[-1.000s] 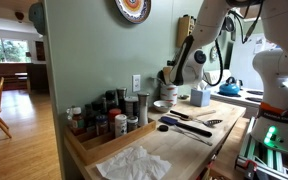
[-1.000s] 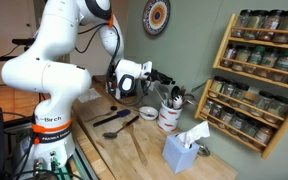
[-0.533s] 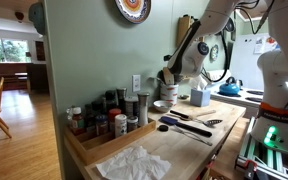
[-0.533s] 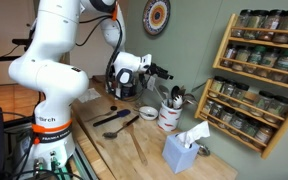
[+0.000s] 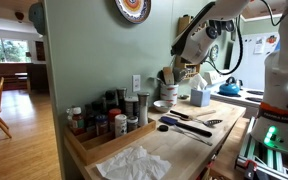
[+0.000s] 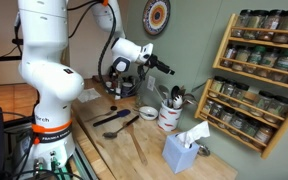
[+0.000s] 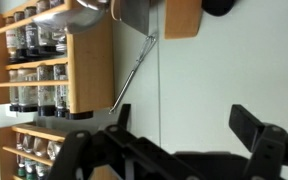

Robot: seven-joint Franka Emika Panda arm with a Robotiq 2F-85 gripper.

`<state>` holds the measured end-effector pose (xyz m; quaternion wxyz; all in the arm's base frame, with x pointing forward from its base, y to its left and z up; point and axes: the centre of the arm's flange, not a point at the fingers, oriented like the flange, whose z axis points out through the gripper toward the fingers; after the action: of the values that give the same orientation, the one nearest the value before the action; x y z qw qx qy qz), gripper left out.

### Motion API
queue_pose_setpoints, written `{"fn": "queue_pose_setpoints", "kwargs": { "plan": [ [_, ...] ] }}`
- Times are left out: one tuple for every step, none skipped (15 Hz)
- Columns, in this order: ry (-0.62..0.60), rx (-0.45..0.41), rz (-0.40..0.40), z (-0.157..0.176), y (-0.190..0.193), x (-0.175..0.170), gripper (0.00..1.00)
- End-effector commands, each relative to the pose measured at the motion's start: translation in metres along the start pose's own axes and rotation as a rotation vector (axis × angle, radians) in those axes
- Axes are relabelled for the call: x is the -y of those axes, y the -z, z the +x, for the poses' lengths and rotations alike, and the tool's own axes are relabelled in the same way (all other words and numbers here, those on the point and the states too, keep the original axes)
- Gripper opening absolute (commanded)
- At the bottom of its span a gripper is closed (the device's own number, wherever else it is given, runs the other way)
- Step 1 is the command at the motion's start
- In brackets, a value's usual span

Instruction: Put the wooden spatula in the white bucket

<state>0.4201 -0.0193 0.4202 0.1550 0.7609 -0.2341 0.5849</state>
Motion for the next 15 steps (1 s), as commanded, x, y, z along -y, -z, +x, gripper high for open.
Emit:
{"fn": "queue_pose_setpoints", "kwargs": {
  "plan": [
    [0.023, 0.178, 0.022, 0.039, 0.035, -0.023, 1.00],
    [0.035, 0.233, 0.025, 0.043, 0.039, -0.028, 1.00],
    [0.048, 0.282, 0.031, 0.045, 0.042, -0.032, 1.00],
    [0.064, 0.328, 0.052, 0.045, 0.046, -0.038, 1.00],
    [0.071, 0.375, 0.075, 0.043, 0.049, -0.042, 1.00],
    [0.086, 0.419, 0.099, 0.039, 0.051, -0.045, 1.00],
    [0.105, 0.464, 0.116, 0.033, 0.054, -0.046, 1.00],
    [0.132, 0.503, 0.125, 0.027, 0.058, -0.046, 1.00],
    [0.158, 0.539, 0.139, 0.020, 0.062, -0.046, 1.00],
    [0.189, 0.574, 0.154, 0.012, 0.066, -0.046, 1.00],
    [0.223, 0.604, 0.152, 0.004, 0.072, -0.044, 1.00],
    [0.251, 0.632, 0.162, -0.003, 0.077, -0.043, 1.00],
    [0.279, 0.658, 0.167, -0.009, 0.084, -0.041, 1.00],
    [0.295, 0.689, 0.191, -0.014, 0.090, -0.039, 1.00],
    [0.315, 0.722, 0.197, -0.019, 0.096, -0.038, 1.00]
  ]
}}
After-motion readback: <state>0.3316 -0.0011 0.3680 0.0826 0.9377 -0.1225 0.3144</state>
